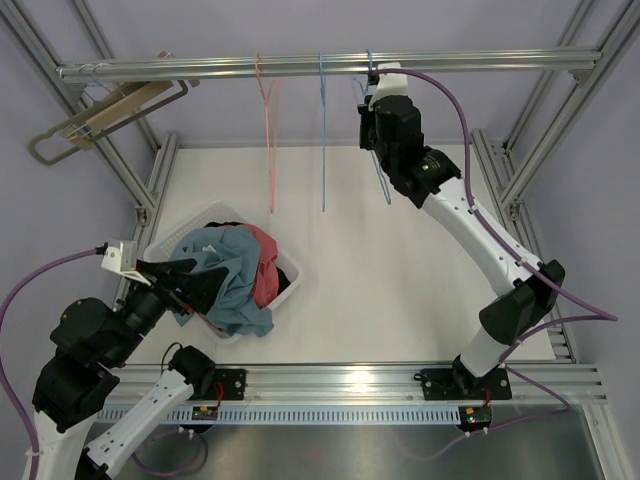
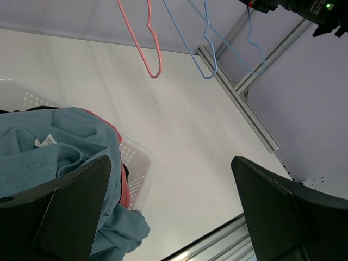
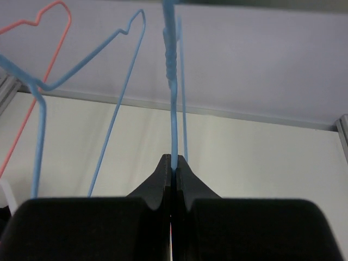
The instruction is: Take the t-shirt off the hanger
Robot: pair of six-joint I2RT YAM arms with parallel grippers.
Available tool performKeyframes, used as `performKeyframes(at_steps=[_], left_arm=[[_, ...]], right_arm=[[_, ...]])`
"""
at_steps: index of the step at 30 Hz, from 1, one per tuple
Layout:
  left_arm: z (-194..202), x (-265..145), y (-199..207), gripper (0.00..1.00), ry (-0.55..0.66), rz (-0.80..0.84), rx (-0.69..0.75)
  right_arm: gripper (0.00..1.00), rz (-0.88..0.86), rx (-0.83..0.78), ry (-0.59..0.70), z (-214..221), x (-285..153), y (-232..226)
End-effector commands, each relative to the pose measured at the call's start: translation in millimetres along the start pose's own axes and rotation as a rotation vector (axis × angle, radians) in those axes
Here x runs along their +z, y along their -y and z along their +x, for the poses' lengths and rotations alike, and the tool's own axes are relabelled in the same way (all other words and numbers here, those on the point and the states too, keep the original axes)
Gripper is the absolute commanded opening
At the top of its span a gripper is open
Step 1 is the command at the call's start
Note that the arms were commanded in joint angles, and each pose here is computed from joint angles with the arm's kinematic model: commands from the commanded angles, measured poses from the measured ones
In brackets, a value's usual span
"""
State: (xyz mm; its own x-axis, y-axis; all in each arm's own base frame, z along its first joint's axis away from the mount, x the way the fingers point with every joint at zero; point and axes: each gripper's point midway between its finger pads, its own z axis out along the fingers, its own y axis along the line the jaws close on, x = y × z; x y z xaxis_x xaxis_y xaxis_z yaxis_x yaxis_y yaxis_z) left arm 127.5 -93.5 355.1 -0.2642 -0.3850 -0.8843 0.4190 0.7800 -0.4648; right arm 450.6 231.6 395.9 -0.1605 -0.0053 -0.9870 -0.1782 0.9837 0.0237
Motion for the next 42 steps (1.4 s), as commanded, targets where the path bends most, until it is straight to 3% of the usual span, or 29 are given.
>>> performKeyframes(at_steps=[1, 7, 8, 11, 12, 14, 15, 16, 22, 23, 24, 25, 30, 37, 42], left_arm=[[-16, -1, 14, 0.99, 0.047, 0.064, 0.030], [-20, -2, 15, 0.99, 0.054, 0.060, 0.041], [-19, 0, 14, 0.99, 0.050, 0.056, 0.045], [-17, 3, 11, 0.99, 0.042, 0.043, 0.059], [-18, 2, 10, 0.99, 0.045, 0.041, 0.071], [-20, 5, 6, 0.99, 0.049, 0.019, 0.090], [-24, 4, 7, 0.99, 0.057, 0.020, 0.095], [-25, 4, 7, 0.99, 0.060, 0.013, 0.098], [-36, 8, 6, 0.99, 0.072, -0.017, 0.110], [-37, 8, 5, 0.99, 0.075, -0.021, 0.112], [-38, 8, 4, 0.99, 0.081, -0.030, 0.113], [-38, 8, 2, 0.99, 0.082, -0.036, 0.114], [-31, 1, -12, 0.99, 0.115, -0.083, 0.095], [-8, -12, -27, 0.99, 0.144, -0.088, 0.025], [5, -11, -31, 0.99, 0.134, -0.082, 0.001]], right_arm=[[0.00, 0.142, 0.035, 0.011, 6, 7, 38], [0.00, 0.155, 0.051, 0.014, 7, -4, 48], [0.04, 0.157, 0.051, 0.011, 7, -5, 50], [0.32, 0.130, 0.068, 0.015, 5, -16, 48], [0.60, 0.115, 0.077, 0.018, 2, -20, 47], [0.78, 0.077, 0.109, 0.034, -7, -39, 47], [0.97, 0.060, 0.123, 0.040, -11, -48, 46], [1.00, 0.042, 0.156, 0.078, -26, -68, 50], [0.99, -0.098, 0.261, 0.161, -29, -156, 58], [1.00, -0.109, 0.261, 0.124, -6, -160, 57], [1.00, -0.126, 0.307, 0.178, -15, -188, 66], [1.00, -0.123, 0.315, 0.143, 10, -191, 68], [0.99, -0.168, 0.442, 0.208, 45, -251, 87], [0.99, -0.141, 0.460, 0.148, 108, -278, 104], [0.99, -0.163, 0.495, 0.168, 107, -288, 104]])
